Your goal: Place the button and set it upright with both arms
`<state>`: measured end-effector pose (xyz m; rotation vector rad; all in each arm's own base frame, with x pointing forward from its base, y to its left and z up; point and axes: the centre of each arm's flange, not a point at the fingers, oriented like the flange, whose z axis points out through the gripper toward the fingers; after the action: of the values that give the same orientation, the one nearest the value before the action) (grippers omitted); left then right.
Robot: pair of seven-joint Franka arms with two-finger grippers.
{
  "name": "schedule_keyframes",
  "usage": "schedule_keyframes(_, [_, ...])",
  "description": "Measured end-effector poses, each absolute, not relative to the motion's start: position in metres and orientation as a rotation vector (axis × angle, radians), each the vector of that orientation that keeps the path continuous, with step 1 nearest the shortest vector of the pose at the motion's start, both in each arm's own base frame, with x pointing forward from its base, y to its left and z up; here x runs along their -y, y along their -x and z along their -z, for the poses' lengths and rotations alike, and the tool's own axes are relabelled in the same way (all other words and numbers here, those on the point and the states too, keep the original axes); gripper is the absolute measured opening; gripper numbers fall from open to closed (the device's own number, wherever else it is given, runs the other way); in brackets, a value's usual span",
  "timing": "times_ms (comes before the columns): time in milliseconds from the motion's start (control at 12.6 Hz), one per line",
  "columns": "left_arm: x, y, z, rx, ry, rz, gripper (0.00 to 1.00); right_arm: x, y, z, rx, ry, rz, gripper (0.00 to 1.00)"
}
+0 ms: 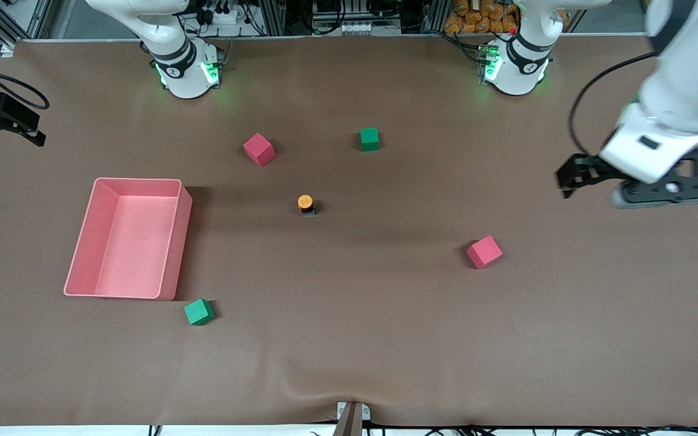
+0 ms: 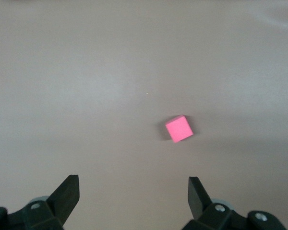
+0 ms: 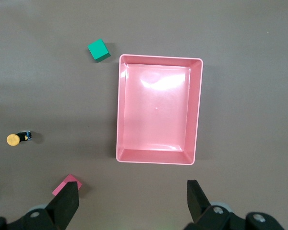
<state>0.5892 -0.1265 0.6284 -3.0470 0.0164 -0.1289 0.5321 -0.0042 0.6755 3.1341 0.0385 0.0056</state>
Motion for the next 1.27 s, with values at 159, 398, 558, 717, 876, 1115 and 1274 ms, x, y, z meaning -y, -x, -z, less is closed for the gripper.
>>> schedule_keyframes(159, [0.112,-0.587,-0.637,-0.062,3.063,0.133,1.0,0.004,-0.532,-0.676,-0.039,-3.134,-0.005,1.0])
schedule_keyframes(398, [0.105,-0.584,-0.643,-0.095,3.063,0.14,1.0,0.004,-0.532,-0.676,-0.039,-3.134,-0.005,1.0])
schedule_keyframes(558, [0.103,-0.578,-0.65,-0.093,3.06,0.146,1.0,0.004,-0.532,-0.676,-0.039,-3.134,-0.005,1.0])
schedule_keyframes(717, [0.089,-0.572,-0.657,-0.138,3.068,0.131,1.0,0.004,-0.532,-0.676,-0.039,-3.134,-0.005,1.0])
schedule_keyframes(876, [0.05,-0.569,-0.658,-0.182,3.132,0.108,1.0,0.004,-0.532,-0.676,-0.038,-3.134,-0.005,1.0])
schedule_keyframes(1115, [0.027,-0.56,-0.655,-0.19,3.157,0.051,1.0,0.004,-0.532,-0.676,-0.038,-3.134,-0.005,1.0])
schedule_keyframes(1274, [0.04,-0.555,-0.654,-0.224,3.156,0.032,1.0,0.005,-0.532,-0.676,-0.038,-3.134,-0.005,1.0])
